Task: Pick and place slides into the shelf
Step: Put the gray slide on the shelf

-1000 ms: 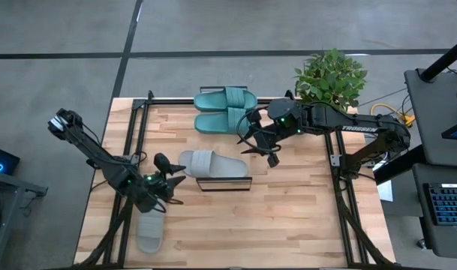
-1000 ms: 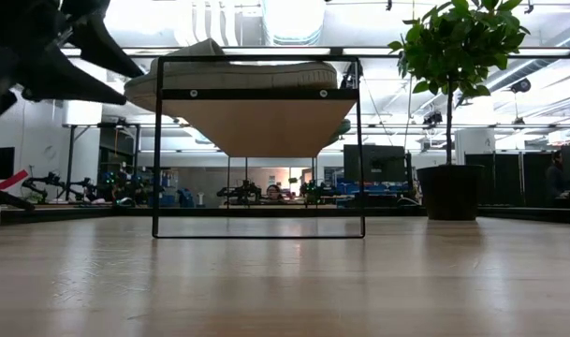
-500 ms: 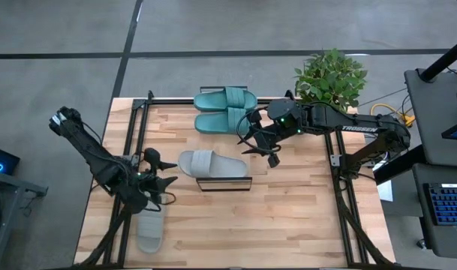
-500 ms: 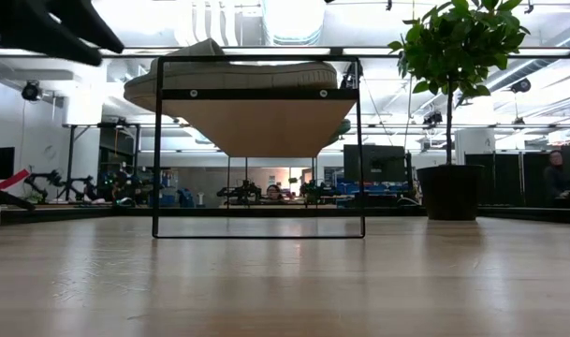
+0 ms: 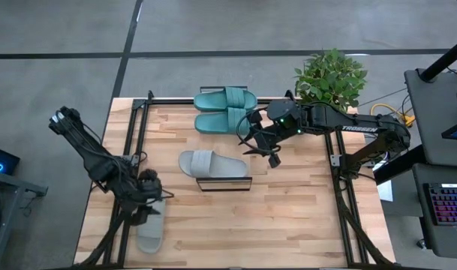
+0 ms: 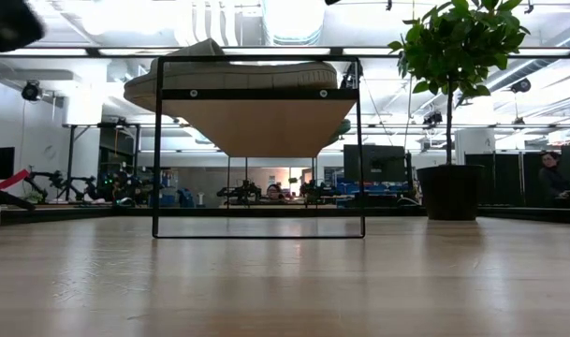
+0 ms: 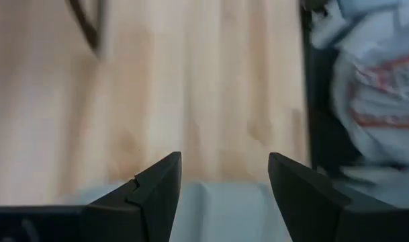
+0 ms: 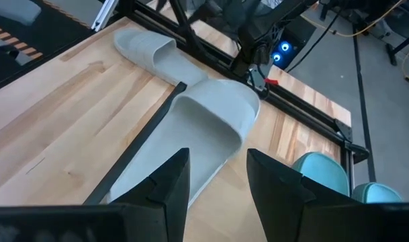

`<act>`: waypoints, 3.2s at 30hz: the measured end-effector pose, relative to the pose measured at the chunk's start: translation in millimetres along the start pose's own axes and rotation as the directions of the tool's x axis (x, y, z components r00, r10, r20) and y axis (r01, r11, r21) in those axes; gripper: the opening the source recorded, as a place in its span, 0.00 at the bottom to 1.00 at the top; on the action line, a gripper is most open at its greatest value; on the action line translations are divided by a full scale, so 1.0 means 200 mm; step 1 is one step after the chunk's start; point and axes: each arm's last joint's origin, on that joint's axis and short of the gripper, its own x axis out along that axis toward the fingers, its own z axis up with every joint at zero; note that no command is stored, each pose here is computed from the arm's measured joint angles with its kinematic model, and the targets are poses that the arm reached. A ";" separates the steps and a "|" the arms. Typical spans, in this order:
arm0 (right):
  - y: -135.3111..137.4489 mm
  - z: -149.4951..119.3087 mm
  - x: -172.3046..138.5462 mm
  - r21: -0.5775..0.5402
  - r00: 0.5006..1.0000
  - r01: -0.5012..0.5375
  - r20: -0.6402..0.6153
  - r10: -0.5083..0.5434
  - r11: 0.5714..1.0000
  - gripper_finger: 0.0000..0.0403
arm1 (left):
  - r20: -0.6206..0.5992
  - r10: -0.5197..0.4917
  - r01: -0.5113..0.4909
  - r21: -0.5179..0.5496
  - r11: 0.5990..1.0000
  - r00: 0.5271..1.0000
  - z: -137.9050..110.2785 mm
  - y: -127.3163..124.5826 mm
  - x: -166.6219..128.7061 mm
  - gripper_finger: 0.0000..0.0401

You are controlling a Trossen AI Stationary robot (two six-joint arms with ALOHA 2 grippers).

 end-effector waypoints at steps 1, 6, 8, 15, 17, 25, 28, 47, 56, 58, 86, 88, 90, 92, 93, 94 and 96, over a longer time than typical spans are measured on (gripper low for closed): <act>0.00 0.00 0.00 0.002 1.000 -0.003 -0.005 0.004 1.000 0.34 | -0.030 -0.020 0.020 -0.020 1.000 0.999 -0.01 0.00 0.01 0.52; 0.01 -0.01 0.00 0.009 1.000 -0.016 -0.025 0.017 1.000 0.34 | -0.146 -0.020 0.002 -0.126 0.992 0.989 -0.05 0.00 0.09 0.52; 0.01 -0.02 0.00 0.012 0.999 -0.020 -0.030 0.020 1.000 0.34 | -0.183 -0.017 -0.011 -0.151 0.988 0.983 -0.05 0.00 0.13 0.52; 0.02 -0.03 0.01 0.043 0.999 -0.028 -0.044 0.030 0.999 0.34 | -0.302 -0.028 -0.029 -0.182 0.983 0.953 -0.12 0.01 0.29 0.52; 0.02 -0.04 0.01 0.045 0.998 -0.032 -0.049 0.034 0.998 0.34 | -0.342 -0.027 -0.048 -0.209 0.977 0.939 -0.14 0.03 0.33 0.52; 0.03 -0.05 0.02 0.047 0.998 -0.036 -0.055 0.038 0.998 0.34 | -0.375 -0.032 -0.067 -0.248 0.966 0.926 -0.20 0.06 0.39 0.52; 0.03 -0.06 0.02 0.049 0.997 -0.039 -0.061 0.042 0.998 0.34 | -0.336 -0.109 0.017 -0.265 0.964 0.935 -0.21 0.06 0.41 0.52; 0.04 -0.08 0.04 0.053 0.996 -0.047 -0.074 0.051 0.997 0.34 | -0.413 -0.235 0.111 -0.302 0.947 0.880 -0.28 0.10 0.46 0.09; 0.04 -0.08 0.04 0.039 0.995 -0.052 -0.080 0.055 0.998 0.34 | -0.418 -0.283 0.158 -0.307 0.938 0.863 -0.24 0.07 0.36 0.01; 0.04 -0.08 0.04 0.027 0.995 -0.053 -0.080 0.055 0.998 0.34 | -0.414 -0.281 0.159 -0.306 0.939 0.866 -0.22 0.06 0.31 0.00; 0.12 0.05 0.06 -0.503 0.968 -0.088 0.162 0.193 0.860 0.35 | 0.071 -0.151 0.105 0.438 0.893 0.986 0.22 -0.24 -0.09 0.00; 0.13 0.07 0.06 -0.555 0.964 -0.067 0.179 0.198 0.829 0.35 | 0.082 -0.155 0.097 0.484 0.870 0.984 0.23 -0.25 -0.08 0.00; 0.15 0.09 0.07 -0.593 0.959 -0.058 0.190 0.210 0.803 0.35 | 0.082 -0.145 0.082 0.522 0.849 0.986 0.23 -0.26 -0.07 0.00; 0.19 0.10 0.07 -0.630 0.953 -0.059 0.195 0.231 0.775 0.35 | 0.084 -0.143 0.072 0.560 0.826 0.986 0.24 -0.27 -0.06 0.00; 0.21 0.11 0.08 -0.649 0.950 -0.060 0.197 0.243 0.759 0.35 | 0.086 -0.146 0.070 0.577 0.814 0.986 0.24 -0.27 -0.05 0.00; 0.23 0.13 0.08 -0.671 0.946 -0.059 0.200 0.257 0.739 0.35 | 0.088 -0.149 0.068 0.595 0.801 0.985 0.25 -0.28 -0.05 0.00; 0.27 0.15 0.09 -0.717 0.938 -0.051 0.204 0.280 0.695 0.35 | 0.093 -0.156 0.062 0.637 0.769 0.983 0.26 -0.29 -0.05 0.00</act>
